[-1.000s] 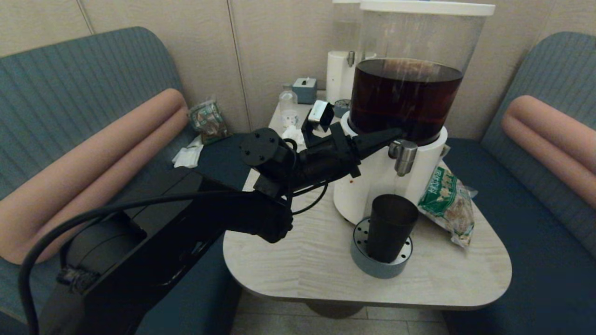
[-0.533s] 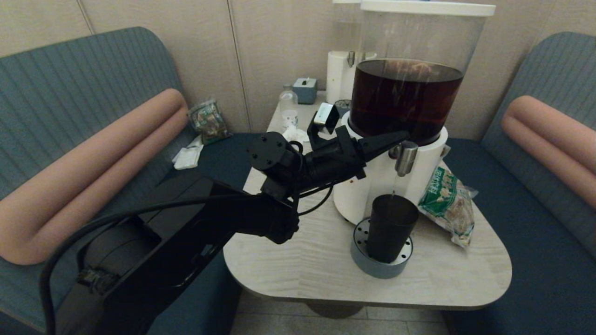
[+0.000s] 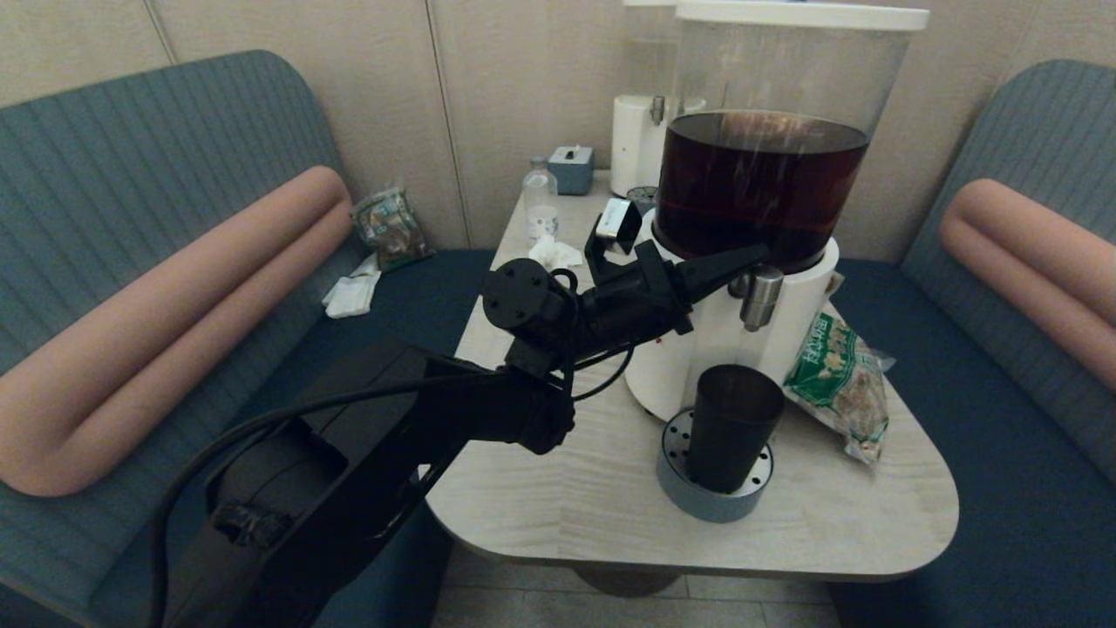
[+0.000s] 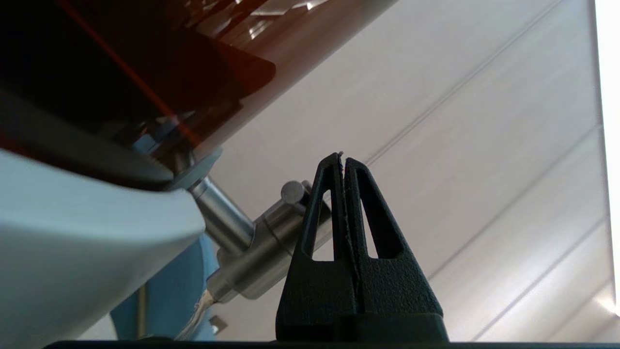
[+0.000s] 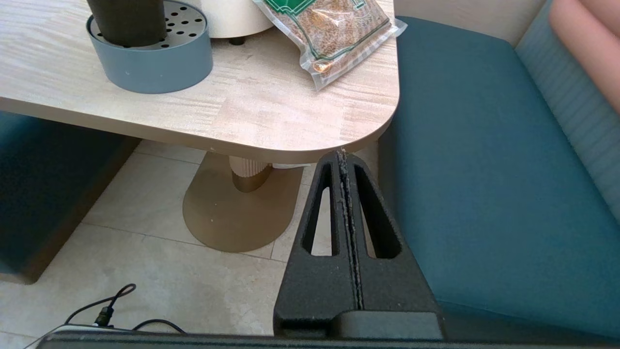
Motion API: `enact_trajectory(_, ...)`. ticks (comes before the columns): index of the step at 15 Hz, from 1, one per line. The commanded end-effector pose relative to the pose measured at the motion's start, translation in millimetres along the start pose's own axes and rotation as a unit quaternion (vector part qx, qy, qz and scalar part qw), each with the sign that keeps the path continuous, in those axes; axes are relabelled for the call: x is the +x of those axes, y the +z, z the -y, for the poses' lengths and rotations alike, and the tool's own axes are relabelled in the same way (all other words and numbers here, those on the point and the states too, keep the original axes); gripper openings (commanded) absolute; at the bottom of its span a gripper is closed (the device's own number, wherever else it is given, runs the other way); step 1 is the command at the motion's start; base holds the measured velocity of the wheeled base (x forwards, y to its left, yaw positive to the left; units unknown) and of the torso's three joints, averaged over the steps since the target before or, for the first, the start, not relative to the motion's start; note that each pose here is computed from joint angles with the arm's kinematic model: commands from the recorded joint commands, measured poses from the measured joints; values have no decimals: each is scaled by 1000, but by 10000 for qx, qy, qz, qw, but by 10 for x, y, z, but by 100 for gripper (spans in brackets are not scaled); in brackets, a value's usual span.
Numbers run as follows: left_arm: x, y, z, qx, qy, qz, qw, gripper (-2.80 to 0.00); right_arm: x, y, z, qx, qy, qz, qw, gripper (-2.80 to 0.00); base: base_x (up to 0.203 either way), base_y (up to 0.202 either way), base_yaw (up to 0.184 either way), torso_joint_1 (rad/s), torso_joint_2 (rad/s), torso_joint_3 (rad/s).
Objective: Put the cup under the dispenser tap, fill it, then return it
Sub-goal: Turn off the faucet
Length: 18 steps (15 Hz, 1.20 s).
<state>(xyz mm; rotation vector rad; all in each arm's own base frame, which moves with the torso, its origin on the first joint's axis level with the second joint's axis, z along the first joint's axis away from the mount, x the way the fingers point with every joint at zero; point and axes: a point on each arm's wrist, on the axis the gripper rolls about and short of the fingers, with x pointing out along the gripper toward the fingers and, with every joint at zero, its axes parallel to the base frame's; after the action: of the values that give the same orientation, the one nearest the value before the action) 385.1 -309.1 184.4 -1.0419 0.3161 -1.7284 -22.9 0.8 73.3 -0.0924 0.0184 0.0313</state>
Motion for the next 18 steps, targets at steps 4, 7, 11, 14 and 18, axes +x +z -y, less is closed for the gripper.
enact_trajectory(4,80,-37,-58,-180,-212,-144,9995,-280,2,-3,0,-4,2,-13,10000,-280,0,0,0,0,0,0)
enact_trajectory(7,131,-84,-49,-213,-260,-226,9992,-280,2,-4,0,-4,3,-16,10000,-280,0,0,0,0,0,0)
enact_trajectory(11,161,-124,-52,-299,-283,-373,9985,-280,2,-4,0,-4,3,-16,10000,-280,0,0,0,0,0,0)
enact_trajectory(14,181,-148,-55,-334,-296,-381,9983,-280,1,0,0,-4,2,-8,10000,-280,0,0,0,0,0,0)
enact_trajectory(18,136,35,95,-113,-331,-46,9994,-280,1,0,0,-4,2,-8,10000,-280,0,0,0,0,0,0)
